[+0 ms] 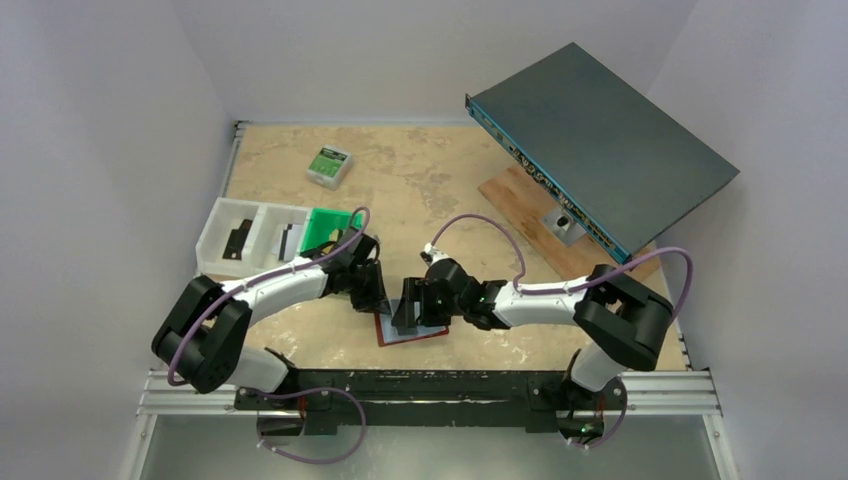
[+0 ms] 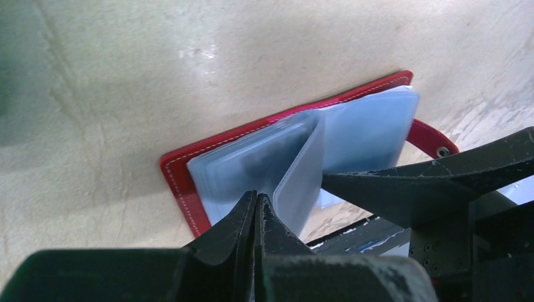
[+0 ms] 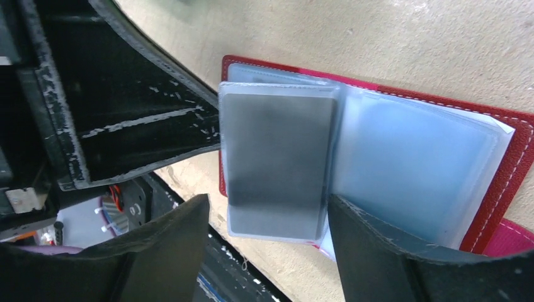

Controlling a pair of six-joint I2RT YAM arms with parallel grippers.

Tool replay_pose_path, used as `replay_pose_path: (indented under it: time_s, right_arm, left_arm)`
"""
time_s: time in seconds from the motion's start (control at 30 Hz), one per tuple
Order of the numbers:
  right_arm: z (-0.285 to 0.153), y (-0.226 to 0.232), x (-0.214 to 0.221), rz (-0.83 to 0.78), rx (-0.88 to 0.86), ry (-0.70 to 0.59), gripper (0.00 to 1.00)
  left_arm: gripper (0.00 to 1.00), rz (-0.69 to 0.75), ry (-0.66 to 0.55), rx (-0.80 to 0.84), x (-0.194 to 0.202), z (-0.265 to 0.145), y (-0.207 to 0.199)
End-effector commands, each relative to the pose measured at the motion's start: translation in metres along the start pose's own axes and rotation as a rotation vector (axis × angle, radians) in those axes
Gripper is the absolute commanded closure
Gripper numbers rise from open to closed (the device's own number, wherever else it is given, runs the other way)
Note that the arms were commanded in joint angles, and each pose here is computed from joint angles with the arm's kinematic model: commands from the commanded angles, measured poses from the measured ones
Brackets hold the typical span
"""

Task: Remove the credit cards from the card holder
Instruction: Remove the credit card from the card holder.

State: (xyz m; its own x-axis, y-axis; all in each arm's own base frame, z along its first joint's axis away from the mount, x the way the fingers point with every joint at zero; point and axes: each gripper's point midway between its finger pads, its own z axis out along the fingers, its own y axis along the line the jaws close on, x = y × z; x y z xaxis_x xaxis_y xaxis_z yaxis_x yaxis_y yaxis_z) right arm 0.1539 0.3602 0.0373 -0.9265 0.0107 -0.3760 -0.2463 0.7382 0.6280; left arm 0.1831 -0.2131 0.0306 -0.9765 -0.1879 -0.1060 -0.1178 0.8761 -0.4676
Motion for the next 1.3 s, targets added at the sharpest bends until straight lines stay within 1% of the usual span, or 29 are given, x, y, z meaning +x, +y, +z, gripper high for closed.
replay_pose_path:
  time_s: [0.0, 0.03, 0.13, 0.23, 0.33, 0.37, 0.47, 0.6, 0.73, 0.87, 1.0, 1.17, 1.27]
  right_arm:
    - [-0.012, 0.021, -0.011, 0.003, -0.075, -0.038, 0.27]
    - [-0.014, 0.022, -0.012, 0.001, -0.073, -0.043, 0.23]
    - [-0.023, 0.025, -0.019, -0.005, -0.065, -0.065, 0.2]
    - [-0.032, 0.021, -0.026, -0.01, -0.019, -0.095, 0.2]
    - [-0.041, 0.005, -0.032, -0.008, 0.078, -0.128, 0.24]
    - [-0.044, 0.0, -0.031, -0.003, 0.102, -0.128, 0.26]
    - [-0.053, -0.016, -0.03, 0.008, 0.172, -0.145, 0.38]
    - [-0.059, -0.03, -0.027, 0.012, 0.224, -0.156, 0.43]
    - [-0.065, -0.042, -0.029, 0.01, 0.291, -0.171, 0.5]
    - [-0.069, -0.039, -0.036, -0.008, 0.301, -0.189, 0.67]
    - [-0.062, -0.038, -0.047, -0.056, 0.353, -0.193, 0.81]
    - [-0.047, -0.035, -0.047, -0.067, 0.362, -0.156, 0.9]
    - [-0.041, -0.043, -0.044, -0.077, 0.392, -0.145, 0.93]
  left_arm:
    - [1.0, 0.044, -0.031, 0.102, -0.011, -0.005, -0.034]
    - [1.0, 0.051, -0.032, 0.108, -0.01, -0.007, -0.037]
    - [1.0, 0.073, -0.034, 0.123, -0.008, -0.01, -0.046]
    - [1.0, 0.098, -0.025, 0.135, -0.005, -0.012, -0.058]
    - [1.0, 0.117, -0.015, 0.136, -0.004, -0.009, -0.069]
    - [1.0, 0.121, -0.009, 0.138, -0.003, -0.007, -0.072]
    - [1.0, 0.133, 0.015, 0.139, -0.001, 0.001, -0.083]
    - [1.0, 0.135, 0.029, 0.126, -0.001, 0.008, -0.09]
    - [1.0, 0.124, -0.003, 0.072, -0.005, 0.003, -0.079]
    - [0.96, 0.112, -0.015, 0.024, -0.003, -0.001, -0.064]
    - [0.93, 0.085, -0.008, 0.039, 0.001, 0.002, -0.055]
    - [0.92, 0.079, -0.002, 0.091, 0.005, 0.008, -0.056]
    - [0.92, 0.077, 0.003, 0.104, 0.005, 0.01, -0.055]
